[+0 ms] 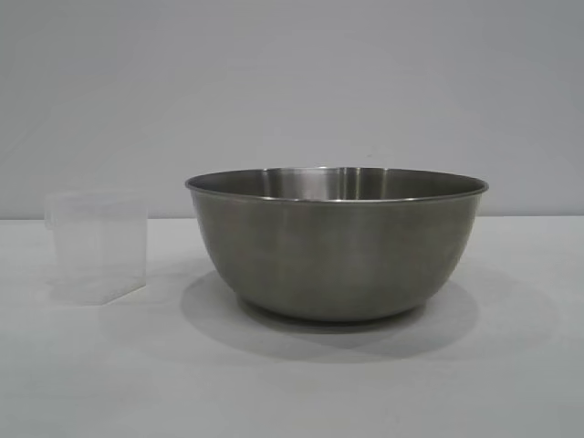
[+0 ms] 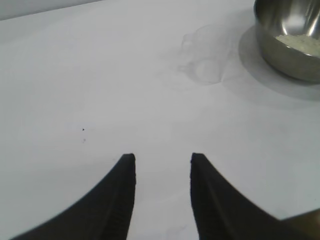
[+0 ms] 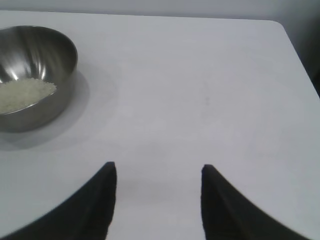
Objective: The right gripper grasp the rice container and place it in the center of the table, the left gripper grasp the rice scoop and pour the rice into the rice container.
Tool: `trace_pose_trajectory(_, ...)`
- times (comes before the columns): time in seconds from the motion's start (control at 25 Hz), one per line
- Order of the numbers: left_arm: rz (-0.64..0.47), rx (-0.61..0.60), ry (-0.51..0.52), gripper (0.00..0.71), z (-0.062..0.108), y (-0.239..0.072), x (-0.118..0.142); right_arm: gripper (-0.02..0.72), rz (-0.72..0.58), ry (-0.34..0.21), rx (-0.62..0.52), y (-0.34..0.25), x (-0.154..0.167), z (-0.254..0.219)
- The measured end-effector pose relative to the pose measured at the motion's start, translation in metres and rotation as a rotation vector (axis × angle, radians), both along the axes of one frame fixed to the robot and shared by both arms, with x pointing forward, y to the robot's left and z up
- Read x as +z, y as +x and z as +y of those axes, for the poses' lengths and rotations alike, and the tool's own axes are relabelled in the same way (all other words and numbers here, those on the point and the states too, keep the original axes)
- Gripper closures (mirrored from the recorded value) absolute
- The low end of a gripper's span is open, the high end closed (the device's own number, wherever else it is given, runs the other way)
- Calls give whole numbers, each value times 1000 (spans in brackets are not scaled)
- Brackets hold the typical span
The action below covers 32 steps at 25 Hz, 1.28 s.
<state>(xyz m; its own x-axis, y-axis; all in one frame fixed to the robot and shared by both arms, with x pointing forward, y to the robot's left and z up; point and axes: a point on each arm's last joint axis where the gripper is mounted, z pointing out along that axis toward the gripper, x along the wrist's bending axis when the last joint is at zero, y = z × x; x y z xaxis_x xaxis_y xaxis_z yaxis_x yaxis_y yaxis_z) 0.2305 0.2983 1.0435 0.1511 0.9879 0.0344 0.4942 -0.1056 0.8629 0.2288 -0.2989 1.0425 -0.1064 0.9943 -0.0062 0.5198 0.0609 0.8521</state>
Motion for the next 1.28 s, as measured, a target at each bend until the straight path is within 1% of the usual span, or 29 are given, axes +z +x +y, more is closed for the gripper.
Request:
trace_pose_trajectory(0.08,1,19,-9,494,-1,0,0,339,0,0,0,0,0,0)
trace_pose_trajectory(0.28,0,116,-11,494,-2,0,0,339,0,0,0,0,0,0)
trace_pose_trajectory(0.36,0,128,-11,494,-2,0,0,339,0,0,0,0,0,0)
trace_pose_trajectory(1.28,0,130,-11,494,-2,0,0,339,0,0,0,0,0,0)
